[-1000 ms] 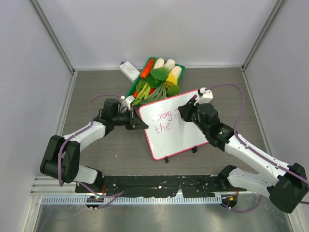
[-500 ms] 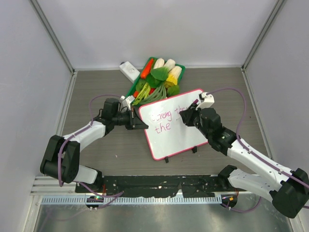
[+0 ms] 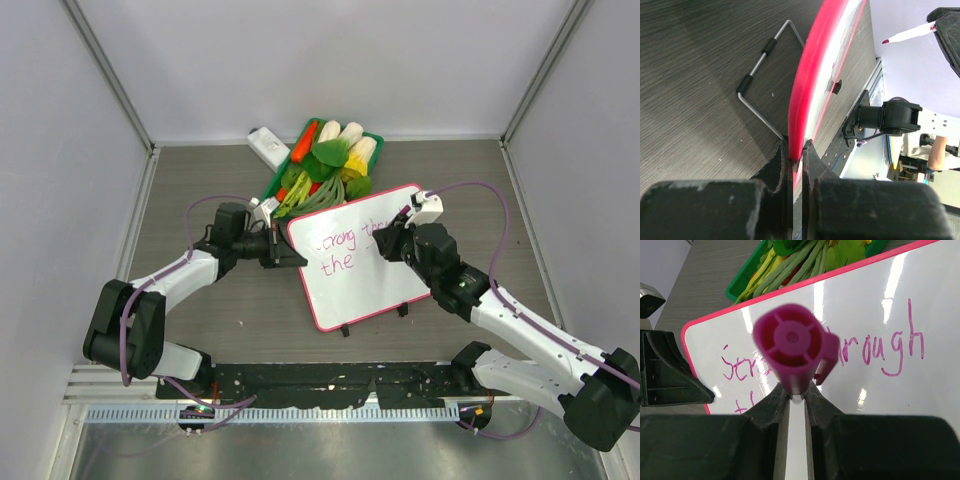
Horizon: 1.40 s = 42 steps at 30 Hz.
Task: Write a sentence on the whiteboard
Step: Write with the whiteboard marker on the whiteboard.
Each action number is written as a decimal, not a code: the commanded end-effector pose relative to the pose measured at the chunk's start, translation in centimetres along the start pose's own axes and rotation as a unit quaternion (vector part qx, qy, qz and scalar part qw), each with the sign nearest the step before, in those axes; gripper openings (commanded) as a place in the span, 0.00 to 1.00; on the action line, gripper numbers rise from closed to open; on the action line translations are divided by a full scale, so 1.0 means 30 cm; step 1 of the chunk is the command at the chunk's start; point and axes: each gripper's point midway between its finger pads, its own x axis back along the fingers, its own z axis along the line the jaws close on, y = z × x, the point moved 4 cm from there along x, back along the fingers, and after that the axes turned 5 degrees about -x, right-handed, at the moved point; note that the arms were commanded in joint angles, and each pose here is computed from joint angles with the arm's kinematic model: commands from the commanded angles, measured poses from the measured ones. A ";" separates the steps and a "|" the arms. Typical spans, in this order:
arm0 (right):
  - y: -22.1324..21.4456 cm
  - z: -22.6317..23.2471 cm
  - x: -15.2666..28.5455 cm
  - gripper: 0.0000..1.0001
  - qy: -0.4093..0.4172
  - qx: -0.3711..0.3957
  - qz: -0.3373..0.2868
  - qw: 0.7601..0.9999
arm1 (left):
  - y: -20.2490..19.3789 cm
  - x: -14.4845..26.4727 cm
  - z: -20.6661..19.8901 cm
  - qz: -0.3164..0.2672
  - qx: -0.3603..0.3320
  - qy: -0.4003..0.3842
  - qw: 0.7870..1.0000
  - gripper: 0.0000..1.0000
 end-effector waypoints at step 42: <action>-0.064 -0.053 -0.075 0.01 -0.032 0.014 0.003 0.999 | 0.021 0.005 0.090 -0.020 -0.026 0.083 0.996 0.00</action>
